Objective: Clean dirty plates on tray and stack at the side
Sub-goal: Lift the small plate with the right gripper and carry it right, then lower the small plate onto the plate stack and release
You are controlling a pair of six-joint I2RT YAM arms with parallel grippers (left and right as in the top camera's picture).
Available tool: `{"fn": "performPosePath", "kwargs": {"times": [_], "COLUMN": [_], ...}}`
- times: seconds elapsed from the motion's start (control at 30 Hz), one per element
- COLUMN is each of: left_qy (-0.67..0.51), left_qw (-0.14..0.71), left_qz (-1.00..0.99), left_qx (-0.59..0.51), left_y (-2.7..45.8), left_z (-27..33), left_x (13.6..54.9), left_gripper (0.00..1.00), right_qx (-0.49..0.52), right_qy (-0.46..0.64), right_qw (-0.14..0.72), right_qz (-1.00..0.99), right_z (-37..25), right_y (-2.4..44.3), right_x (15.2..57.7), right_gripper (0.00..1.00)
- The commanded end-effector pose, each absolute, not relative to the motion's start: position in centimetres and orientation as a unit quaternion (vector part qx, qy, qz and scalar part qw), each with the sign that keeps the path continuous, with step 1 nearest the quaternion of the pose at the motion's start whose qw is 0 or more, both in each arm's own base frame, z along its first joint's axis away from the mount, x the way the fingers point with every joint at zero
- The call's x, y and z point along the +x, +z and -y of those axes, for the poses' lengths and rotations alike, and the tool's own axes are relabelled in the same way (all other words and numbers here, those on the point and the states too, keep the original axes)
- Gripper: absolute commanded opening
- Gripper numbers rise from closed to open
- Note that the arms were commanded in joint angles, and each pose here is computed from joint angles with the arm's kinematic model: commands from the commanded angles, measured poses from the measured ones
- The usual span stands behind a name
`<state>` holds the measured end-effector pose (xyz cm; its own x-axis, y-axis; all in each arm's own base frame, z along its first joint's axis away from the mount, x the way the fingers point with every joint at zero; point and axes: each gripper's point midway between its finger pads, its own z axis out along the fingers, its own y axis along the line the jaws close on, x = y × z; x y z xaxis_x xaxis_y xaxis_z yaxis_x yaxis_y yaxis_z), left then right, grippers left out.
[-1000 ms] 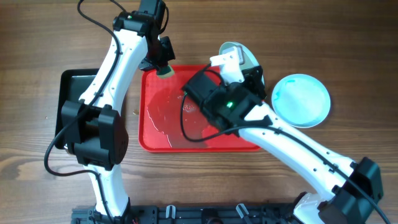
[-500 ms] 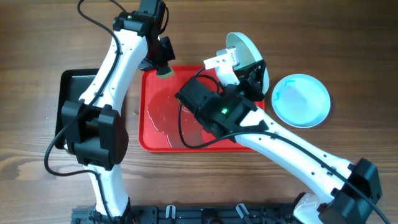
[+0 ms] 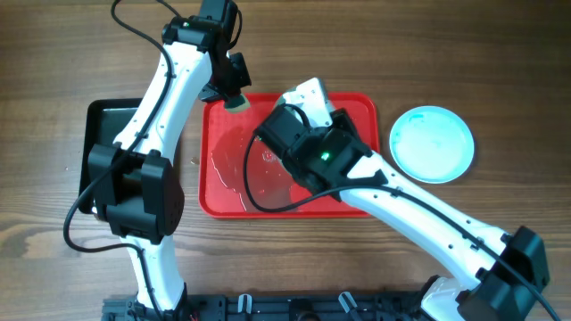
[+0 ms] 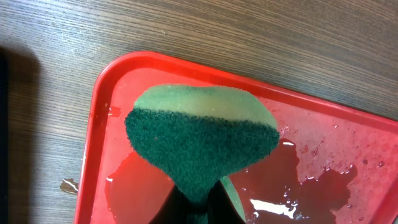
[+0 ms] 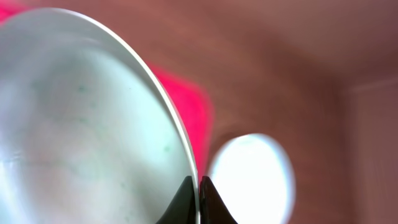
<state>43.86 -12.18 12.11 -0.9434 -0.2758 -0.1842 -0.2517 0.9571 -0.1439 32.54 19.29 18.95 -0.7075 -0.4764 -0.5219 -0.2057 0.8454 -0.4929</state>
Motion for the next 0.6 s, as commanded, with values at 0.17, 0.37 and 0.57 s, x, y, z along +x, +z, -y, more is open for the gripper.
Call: {"fn": "performPosePath", "kwargs": {"times": [0.17, 0.37, 0.57], "left_qy": [-0.056, -0.056, -0.056], "left_qw": [0.101, 0.101, 0.102], "left_qz": [-0.985, -0.985, -0.985], "left_qx": [-0.132, -0.131, -0.131], "left_y": [12.2, 12.2, 12.2], "left_z": [12.1, 12.1, 12.1], "left_x": [43.7, 43.6, 43.7], "left_gripper": [0.04, 0.04, 0.04], "right_qx": [-0.040, 0.057, 0.310], "right_qy": [-0.125, -0.022, 0.006], "right_qw": [0.262, 0.192, 0.108], "right_qz": [-0.956, -0.980, -0.945], "right_z": [-12.3, -9.2, 5.3], "right_y": [18.4, 16.9, 11.6], "right_x": [32.7, 33.0, 30.9], "right_gripper": [0.04, 0.04, 0.04]}}
